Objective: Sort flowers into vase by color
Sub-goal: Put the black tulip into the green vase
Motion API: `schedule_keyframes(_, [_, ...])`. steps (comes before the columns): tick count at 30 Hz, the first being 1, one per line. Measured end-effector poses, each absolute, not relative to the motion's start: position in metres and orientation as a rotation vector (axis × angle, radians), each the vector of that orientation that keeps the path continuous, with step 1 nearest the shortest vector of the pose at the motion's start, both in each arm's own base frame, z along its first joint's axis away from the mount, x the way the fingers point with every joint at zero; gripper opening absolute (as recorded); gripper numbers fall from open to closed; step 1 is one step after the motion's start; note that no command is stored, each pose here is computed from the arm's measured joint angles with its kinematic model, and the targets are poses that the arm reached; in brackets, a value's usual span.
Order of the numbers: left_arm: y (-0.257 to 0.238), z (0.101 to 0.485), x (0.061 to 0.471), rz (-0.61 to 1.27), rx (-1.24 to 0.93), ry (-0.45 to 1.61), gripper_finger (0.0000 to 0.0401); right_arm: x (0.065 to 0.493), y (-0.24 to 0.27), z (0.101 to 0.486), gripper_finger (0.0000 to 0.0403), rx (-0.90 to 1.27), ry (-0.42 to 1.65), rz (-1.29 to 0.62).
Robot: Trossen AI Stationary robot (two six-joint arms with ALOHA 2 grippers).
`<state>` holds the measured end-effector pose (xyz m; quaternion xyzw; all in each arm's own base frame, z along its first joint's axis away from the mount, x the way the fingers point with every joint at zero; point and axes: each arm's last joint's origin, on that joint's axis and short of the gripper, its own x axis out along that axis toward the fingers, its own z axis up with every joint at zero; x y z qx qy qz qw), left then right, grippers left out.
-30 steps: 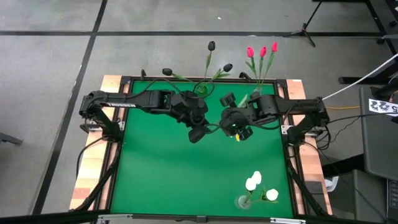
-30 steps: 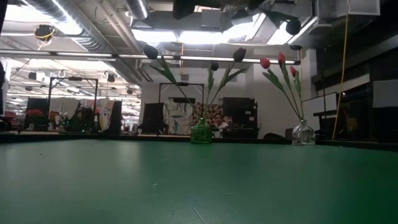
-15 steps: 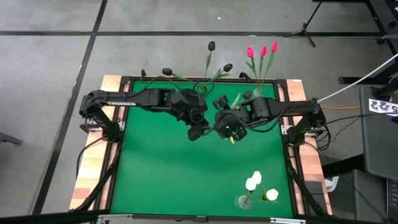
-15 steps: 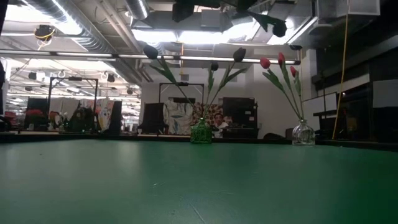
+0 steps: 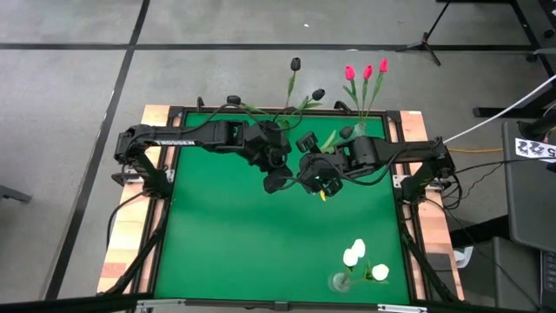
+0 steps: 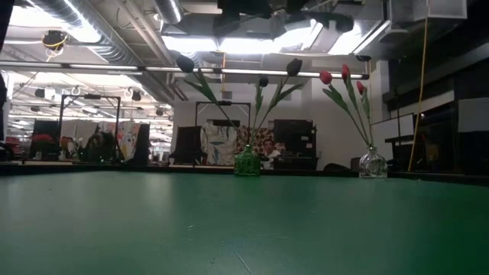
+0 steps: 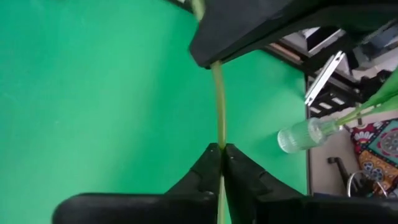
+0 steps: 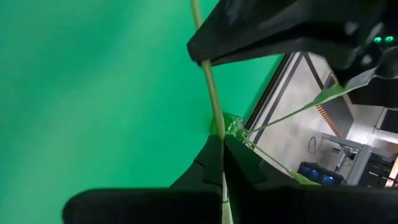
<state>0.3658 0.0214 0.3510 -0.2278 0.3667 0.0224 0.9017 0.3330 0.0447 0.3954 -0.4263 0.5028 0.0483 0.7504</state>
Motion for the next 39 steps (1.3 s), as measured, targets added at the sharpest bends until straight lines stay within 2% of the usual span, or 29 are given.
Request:
schedule_keyframes(7, [0.021, 0.345, 0.369, 0.043, -0.469, 0.781, 0.0007, 0.334, 0.045, 0.396, 0.0, -0.923, 1.085, 0.124])
schedule_keyframes(10, [0.021, 0.345, 0.369, 0.043, -0.465, 0.782, 0.0004, 0.336, 0.045, 0.397, 0.0011, -0.893, 1.068, 0.075])
schedule_keyframes(25, [0.034, 0.342, 0.364, 0.123, -0.472, 0.812, 0.0002, 0.33, 0.04, 0.407, 0.0189, -0.941, 1.053, -0.104])
schedule_keyframes(29, [0.045, 0.341, 0.362, 0.163, -0.484, 0.822, 0.0002, 0.321, 0.038, 0.423, 0.0211, -0.922, 0.971, -0.165])
schedule_keyframes(34, [0.058, 0.342, 0.361, 0.214, -0.489, 0.802, 0.0001, 0.308, 0.036, 0.448, 0.022, -0.83, 0.805, -0.241])
schedule_keyframes(39, [0.07, 0.344, 0.361, 0.285, -0.47, 0.753, 0.0001, 0.29, 0.034, 0.48, 0.022, -0.536, 0.549, -0.314])
